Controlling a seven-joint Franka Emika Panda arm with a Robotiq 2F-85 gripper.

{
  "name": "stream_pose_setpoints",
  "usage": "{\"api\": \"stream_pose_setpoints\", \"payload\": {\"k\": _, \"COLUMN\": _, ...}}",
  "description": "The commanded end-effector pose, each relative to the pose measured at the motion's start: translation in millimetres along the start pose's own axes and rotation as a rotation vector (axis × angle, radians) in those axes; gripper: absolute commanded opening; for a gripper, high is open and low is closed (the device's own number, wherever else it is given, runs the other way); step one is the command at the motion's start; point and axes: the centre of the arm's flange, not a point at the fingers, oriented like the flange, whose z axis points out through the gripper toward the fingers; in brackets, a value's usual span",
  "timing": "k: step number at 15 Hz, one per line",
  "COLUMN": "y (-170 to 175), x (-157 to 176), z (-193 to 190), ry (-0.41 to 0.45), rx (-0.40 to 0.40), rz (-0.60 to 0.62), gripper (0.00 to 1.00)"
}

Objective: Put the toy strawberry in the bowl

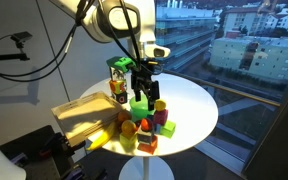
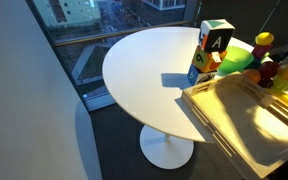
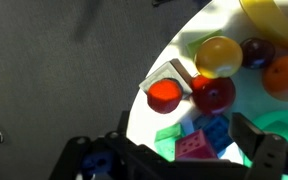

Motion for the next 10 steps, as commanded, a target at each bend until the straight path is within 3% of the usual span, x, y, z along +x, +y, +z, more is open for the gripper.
{"api": "stream_pose_setpoints", "payload": {"k": 1, "y": 9, "x": 4, "z": 13, "ry": 0.015, "rx": 0.036, "rz": -0.024, "gripper": 1.00}}
{"api": "stream_pose_setpoints", "payload": {"k": 10, "y": 12, "x": 10, "z": 40, "ry": 0.052, "rx": 0.116, "rz": -0.080, "gripper": 1.00}}
